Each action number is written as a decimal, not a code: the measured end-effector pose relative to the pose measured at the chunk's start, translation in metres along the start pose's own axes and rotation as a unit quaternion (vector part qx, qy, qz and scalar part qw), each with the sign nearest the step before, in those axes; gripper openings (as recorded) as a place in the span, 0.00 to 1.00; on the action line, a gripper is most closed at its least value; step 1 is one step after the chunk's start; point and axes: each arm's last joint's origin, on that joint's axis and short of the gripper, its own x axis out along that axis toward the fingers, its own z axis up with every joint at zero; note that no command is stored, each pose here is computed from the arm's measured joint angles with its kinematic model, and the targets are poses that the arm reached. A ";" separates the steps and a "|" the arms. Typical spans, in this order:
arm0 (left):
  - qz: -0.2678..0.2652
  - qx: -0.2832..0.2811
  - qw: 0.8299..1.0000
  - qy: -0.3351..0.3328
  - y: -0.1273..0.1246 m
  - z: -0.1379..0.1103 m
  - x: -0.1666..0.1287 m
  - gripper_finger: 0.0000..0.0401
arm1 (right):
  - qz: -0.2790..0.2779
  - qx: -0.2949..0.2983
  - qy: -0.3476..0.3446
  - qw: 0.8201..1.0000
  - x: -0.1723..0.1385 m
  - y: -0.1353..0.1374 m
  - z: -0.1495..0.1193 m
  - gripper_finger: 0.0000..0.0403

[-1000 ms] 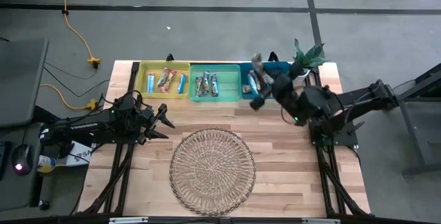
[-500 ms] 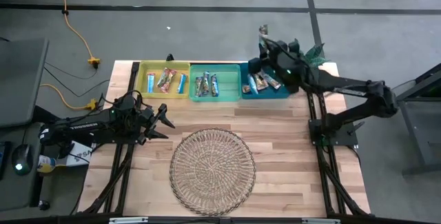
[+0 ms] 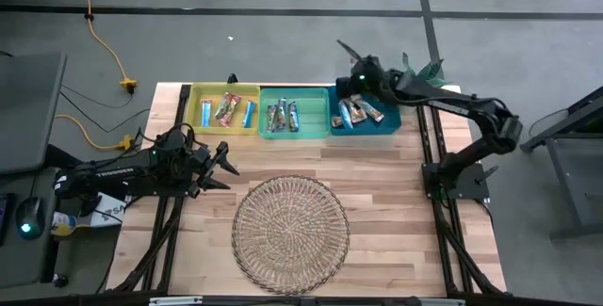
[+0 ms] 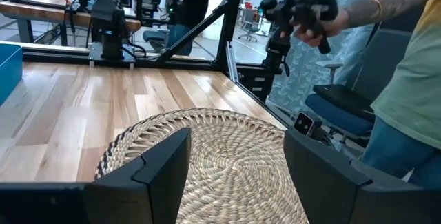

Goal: Pick and place Granola Bars by type
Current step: Put the yellow granola bar into the blue bin

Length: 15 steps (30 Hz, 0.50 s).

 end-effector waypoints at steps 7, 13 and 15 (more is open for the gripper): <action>0.000 0.000 1.000 0.000 0.000 0.000 0.000 0.57 | -0.054 0.025 0.067 0.996 0.043 0.002 -0.025 0.22; 0.000 0.000 1.000 0.000 0.000 0.000 0.000 0.57 | -0.098 0.035 0.112 0.988 0.070 0.005 -0.050 0.22; 0.000 0.000 1.000 0.000 0.000 0.000 0.000 0.57 | -0.110 0.026 0.125 0.986 0.076 0.004 -0.056 0.22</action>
